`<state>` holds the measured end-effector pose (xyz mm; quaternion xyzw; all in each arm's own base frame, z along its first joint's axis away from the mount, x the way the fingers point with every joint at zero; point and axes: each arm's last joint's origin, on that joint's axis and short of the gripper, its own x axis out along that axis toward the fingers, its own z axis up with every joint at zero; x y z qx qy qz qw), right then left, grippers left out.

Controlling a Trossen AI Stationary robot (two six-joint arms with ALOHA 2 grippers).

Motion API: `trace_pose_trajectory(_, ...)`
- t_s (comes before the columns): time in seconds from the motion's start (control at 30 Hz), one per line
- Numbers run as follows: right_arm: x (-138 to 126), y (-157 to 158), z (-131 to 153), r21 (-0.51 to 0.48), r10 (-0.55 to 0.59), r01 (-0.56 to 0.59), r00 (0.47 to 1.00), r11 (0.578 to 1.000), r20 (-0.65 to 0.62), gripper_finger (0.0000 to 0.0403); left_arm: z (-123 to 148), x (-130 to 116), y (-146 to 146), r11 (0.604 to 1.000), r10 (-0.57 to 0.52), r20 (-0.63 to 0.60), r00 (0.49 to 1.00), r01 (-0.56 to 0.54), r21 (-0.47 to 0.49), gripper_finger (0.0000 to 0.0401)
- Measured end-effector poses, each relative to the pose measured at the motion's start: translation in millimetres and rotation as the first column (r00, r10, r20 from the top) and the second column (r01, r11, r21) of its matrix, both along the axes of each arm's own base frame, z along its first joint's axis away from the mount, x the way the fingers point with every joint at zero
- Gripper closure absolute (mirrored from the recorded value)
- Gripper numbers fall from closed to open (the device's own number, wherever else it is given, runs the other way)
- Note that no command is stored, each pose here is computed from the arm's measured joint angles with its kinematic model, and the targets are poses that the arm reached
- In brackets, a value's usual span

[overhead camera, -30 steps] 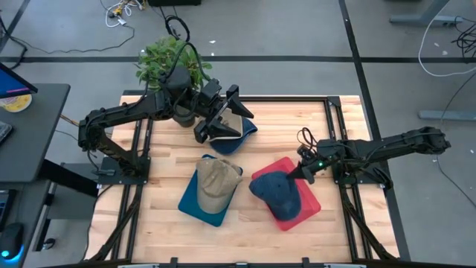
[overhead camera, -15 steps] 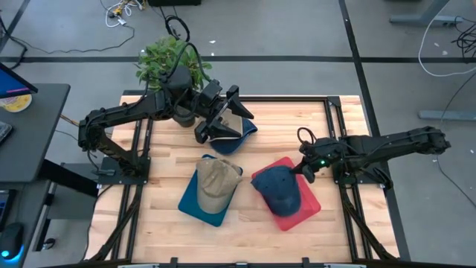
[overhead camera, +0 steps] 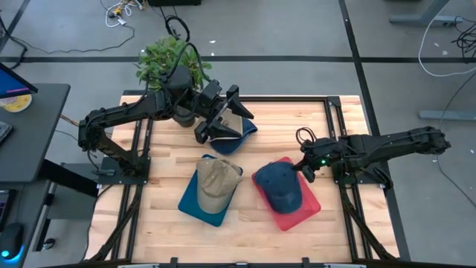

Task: Pick & Place hat
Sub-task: Put the blue cap into the pink bin

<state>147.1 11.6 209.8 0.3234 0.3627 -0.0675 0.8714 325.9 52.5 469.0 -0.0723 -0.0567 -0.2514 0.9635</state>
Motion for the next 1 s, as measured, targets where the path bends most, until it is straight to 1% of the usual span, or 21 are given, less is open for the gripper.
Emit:
trace_pose_trajectory(0.1, 0.8, 0.1, 0.8, -0.007, 0.009, -0.009, 1.0, 1.0, 0.012, 0.0403, 0.0, 0.0, 0.0, 1.0, 0.0, 0.0, 1.0, 0.0, 0.0, 0.0082)
trace_pose_trajectory(0.17, 0.6, 0.6, 0.7, 0.006, 0.023, -0.023, 1.0, 1.0, 0.01, 0.0403, 0.0, 0.0, 0.0, 1.0, 0.0, 0.0, 1.0, 0.0, 0.0, 0.0082)
trace_pose_trajectory(0.27, 0.4, 2.1, 0.9, 0.057, 0.047, -0.047, 0.999, 0.997, 0.007, 0.0394, 0.0, 0.0, 0.0, 1.0, 0.0, 0.0, 1.0, 0.0, 0.0, 0.0082)
trace_pose_trajectory(0.33, 0.3, 3.2, 1.0, 0.102, 0.056, -0.056, 0.998, 0.993, 0.003, 0.0374, 0.0, 0.0, 0.0, 1.0, 0.0, 0.0, 1.0, 0.0, -0.001, 0.0082)
trace_pose_trajectory(0.43, 0.4, 4.5, 1.7, 0.161, 0.066, -0.065, 0.998, 0.985, 0.001, 0.0323, 0.0, 0.0, 0.0, 1.0, -0.001, -0.001, 1.0, 0.001, -0.003, 0.0082)
trace_pose_trajectory(0.67, 0.8, 5.8, 2.7, 0.255, 0.042, -0.038, 0.999, 0.966, -0.012, 0.0169, 0.0, 0.0, 0.0, 1.0, -0.001, -0.002, 1.0, 0.001, -0.004, 0.0082)
trace_pose_trajectory(0.73, 1.7, 6.1, 4.8, 0.273, 0.035, -0.033, 0.999, 0.961, -0.004, 0.0133, 0.0, 0.0, 0.0, 1.0, -0.001, -0.002, 1.0, 0.001, -0.004, 0.0082)
trace_pose_trajectory(0.8, 3.0, 5.9, 11.4, 0.268, 0.026, -0.029, 1.0, 0.963, 0.015, 0.0106, 0.0, 0.0, 0.0, 1.0, -0.001, -0.002, 1.0, 0.001, -0.004, 0.0082)
trace_pose_trajectory(0.87, 4.9, 4.7, 22.5, 0.23, 0.0, -0.012, 0.999, 0.973, 0.05, 0.0092, 0.0, 0.0, -0.1, 1.0, -0.001, -0.002, 1.0, 0.001, -0.004, 0.0082)
trace_pose_trajectory(1.0, 5.5, -1.5, 49.2, 0.111, -0.08, 0.068, 0.991, 0.991, 0.104, 0.0092, -0.2, 0.0, -0.1, 1.0, -0.001, -0.004, 1.0, 0.001, -0.005, 0.0082)
